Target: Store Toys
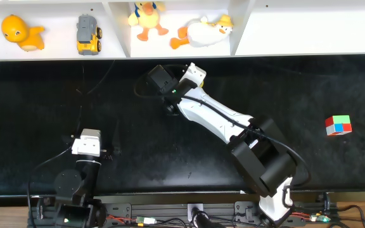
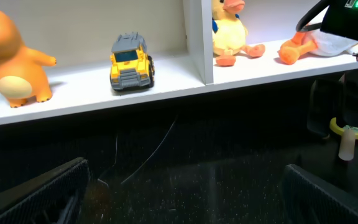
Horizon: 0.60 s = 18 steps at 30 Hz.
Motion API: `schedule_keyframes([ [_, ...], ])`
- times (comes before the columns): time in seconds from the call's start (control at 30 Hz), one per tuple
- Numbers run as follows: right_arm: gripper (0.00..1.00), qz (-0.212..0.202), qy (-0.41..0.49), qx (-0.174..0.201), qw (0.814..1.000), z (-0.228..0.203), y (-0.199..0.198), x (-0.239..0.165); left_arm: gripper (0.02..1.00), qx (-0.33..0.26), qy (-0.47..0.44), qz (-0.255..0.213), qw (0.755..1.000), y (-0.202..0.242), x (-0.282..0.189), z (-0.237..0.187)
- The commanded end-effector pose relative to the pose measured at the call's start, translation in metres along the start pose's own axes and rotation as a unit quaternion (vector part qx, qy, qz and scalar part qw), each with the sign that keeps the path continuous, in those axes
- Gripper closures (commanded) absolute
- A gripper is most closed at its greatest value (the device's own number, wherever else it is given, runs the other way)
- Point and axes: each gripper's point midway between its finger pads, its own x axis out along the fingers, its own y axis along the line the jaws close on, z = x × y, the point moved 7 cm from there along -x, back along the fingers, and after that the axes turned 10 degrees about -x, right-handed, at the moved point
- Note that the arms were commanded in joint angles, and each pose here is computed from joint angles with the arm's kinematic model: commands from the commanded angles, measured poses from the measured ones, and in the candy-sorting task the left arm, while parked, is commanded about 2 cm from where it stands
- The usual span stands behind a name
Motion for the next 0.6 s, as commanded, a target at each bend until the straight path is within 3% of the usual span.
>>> schedule_keyframes([
  [0.03, 0.005, 0.004, 0.001, 0.007, 1.0, 0.003, 0.0061, 0.0031, 0.02, 0.009, -0.003, 0.002, 1.0, 0.0, -0.0005, 0.0005],
  [0.2, 0.027, 0.0, 0.006, 0.007, 1.0, 0.0021, 0.0047, 0.0063, 0.02, 0.009, -0.003, 0.002, 1.0, 0.0, -0.0005, 0.0005],
  [0.4, 0.415, -0.001, 0.013, 0.011, 1.0, 0.0041, 0.0022, 0.0077, 0.02, 0.009, -0.003, 0.002, 1.0, 0.0, -0.0005, 0.0005],
  [0.5, 0.496, -0.001, 0.016, 0.011, 1.0, 0.0037, 0.002, 0.0078, 0.02, 0.009, -0.003, 0.002, 1.0, 0.0, -0.0005, 0.0005],
  [0.6, 0.656, -0.002, 0.016, 0.011, 1.0, 0.0035, 0.0016, 0.0078, 0.023, 0.009, -0.003, 0.002, 1.0, 0.0, -0.0005, 0.0005],
])
